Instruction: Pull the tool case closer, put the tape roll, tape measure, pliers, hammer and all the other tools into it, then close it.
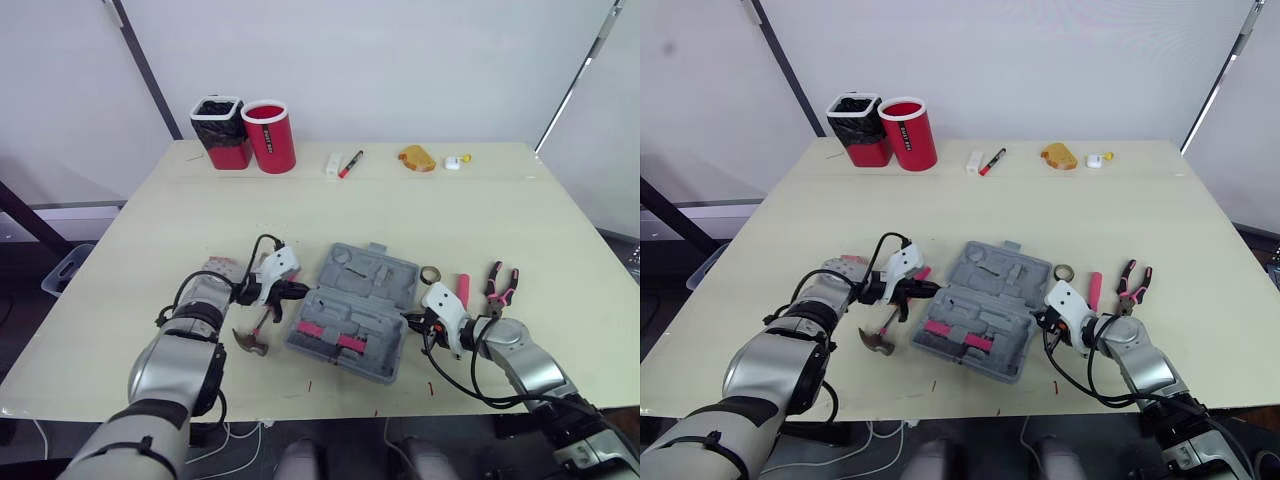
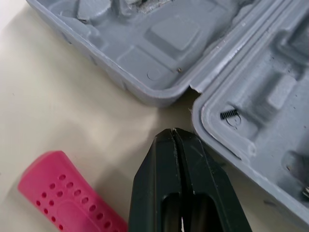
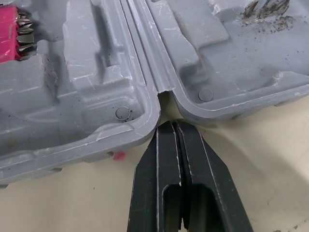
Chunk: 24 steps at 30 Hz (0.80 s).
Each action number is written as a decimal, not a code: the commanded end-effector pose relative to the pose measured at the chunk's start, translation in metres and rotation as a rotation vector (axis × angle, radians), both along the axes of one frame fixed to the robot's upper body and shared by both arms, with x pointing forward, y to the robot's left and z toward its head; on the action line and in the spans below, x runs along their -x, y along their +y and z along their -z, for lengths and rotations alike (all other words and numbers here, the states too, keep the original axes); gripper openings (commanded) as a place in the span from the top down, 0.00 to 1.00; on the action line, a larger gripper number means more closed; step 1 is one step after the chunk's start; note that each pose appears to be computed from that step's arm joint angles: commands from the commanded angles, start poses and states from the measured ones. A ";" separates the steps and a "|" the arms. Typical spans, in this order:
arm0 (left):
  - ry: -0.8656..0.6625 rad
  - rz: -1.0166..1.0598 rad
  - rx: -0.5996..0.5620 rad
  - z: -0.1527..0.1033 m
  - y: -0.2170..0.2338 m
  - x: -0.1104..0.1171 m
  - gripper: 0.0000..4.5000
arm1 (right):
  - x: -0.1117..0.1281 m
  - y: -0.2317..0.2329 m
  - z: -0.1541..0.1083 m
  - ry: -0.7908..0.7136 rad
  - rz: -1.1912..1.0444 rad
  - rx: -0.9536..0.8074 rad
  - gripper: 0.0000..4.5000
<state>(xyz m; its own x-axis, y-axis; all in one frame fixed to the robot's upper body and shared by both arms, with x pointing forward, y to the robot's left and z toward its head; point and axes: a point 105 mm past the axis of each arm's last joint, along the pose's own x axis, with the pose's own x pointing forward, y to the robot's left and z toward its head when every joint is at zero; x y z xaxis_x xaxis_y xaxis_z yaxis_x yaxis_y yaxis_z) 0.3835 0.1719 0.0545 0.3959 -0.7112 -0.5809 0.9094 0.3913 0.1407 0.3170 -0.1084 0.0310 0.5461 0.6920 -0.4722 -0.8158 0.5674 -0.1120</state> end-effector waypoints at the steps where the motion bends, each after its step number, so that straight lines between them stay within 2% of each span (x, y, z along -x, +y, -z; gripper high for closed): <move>1: -0.006 0.017 0.022 -0.006 -0.006 -0.002 0.98 | -0.006 0.001 -0.011 -0.041 -0.005 -0.015 1.00; 20: 0.089 0.136 0.087 0.005 -0.017 0.019 0.98 | 0.009 -0.006 -0.010 0.001 -0.036 -0.055 1.00; 24: 0.132 0.211 0.056 0.018 -0.017 0.035 0.98 | 0.013 -0.011 -0.009 0.021 -0.042 -0.062 1.00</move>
<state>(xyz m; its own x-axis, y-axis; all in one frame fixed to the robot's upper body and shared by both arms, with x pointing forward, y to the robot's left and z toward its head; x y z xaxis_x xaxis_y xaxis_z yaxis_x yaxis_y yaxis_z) 0.3597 0.1609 0.0436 0.2349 -0.7932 -0.5618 0.9643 0.2631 0.0317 0.3050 -0.1213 0.0282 0.5099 0.7178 -0.4741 -0.8300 0.5554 -0.0519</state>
